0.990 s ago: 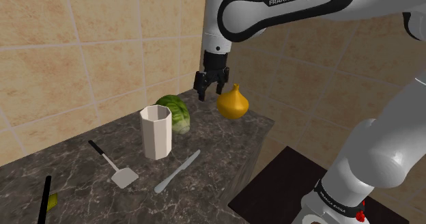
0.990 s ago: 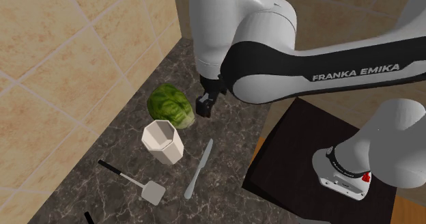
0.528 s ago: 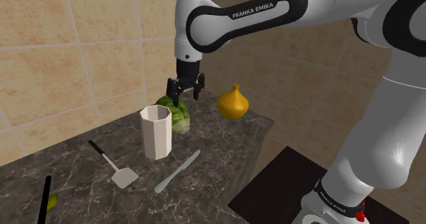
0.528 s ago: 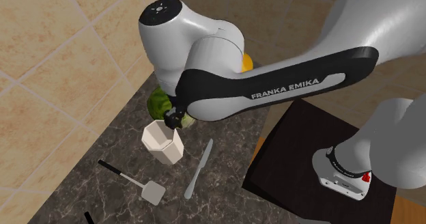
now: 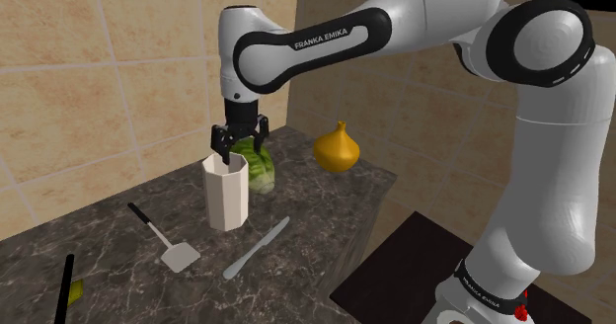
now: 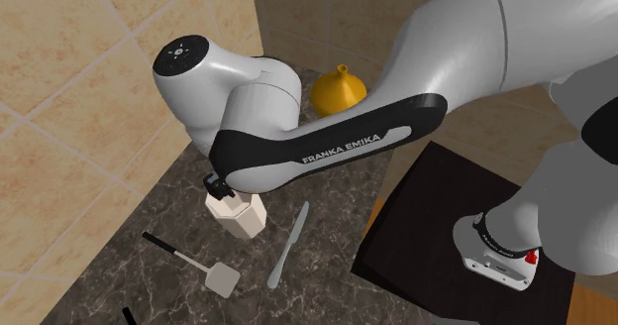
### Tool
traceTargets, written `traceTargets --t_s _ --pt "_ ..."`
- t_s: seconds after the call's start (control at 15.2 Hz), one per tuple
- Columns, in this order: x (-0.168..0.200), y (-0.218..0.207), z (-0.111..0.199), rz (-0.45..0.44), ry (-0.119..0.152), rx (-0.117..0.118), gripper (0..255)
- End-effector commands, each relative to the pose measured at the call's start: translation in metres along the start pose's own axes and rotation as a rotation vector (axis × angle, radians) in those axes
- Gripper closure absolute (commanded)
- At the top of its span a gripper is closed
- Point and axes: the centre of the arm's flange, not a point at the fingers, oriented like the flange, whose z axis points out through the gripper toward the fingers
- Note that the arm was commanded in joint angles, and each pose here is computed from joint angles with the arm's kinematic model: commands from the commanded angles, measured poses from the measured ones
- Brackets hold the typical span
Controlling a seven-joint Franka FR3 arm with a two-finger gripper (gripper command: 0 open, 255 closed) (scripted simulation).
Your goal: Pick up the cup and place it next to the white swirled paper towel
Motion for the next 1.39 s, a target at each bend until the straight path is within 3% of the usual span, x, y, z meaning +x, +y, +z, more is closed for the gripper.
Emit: traceTargets --t_s 0.0,0.26,0.73,0.79,1.32 --pt "0.001 -0.001 0.010 0.000 0.001 0.000 0" --pt "0.000 -0.001 0.029 0.000 0.001 0.000 0" --pt "0.001 -0.001 0.029 0.000 0.001 0.000 0" --pt "0.001 -0.001 0.029 0.000 0.001 0.000 255" --pt "0.001 -0.001 0.029 0.000 0.001 0.000 255"
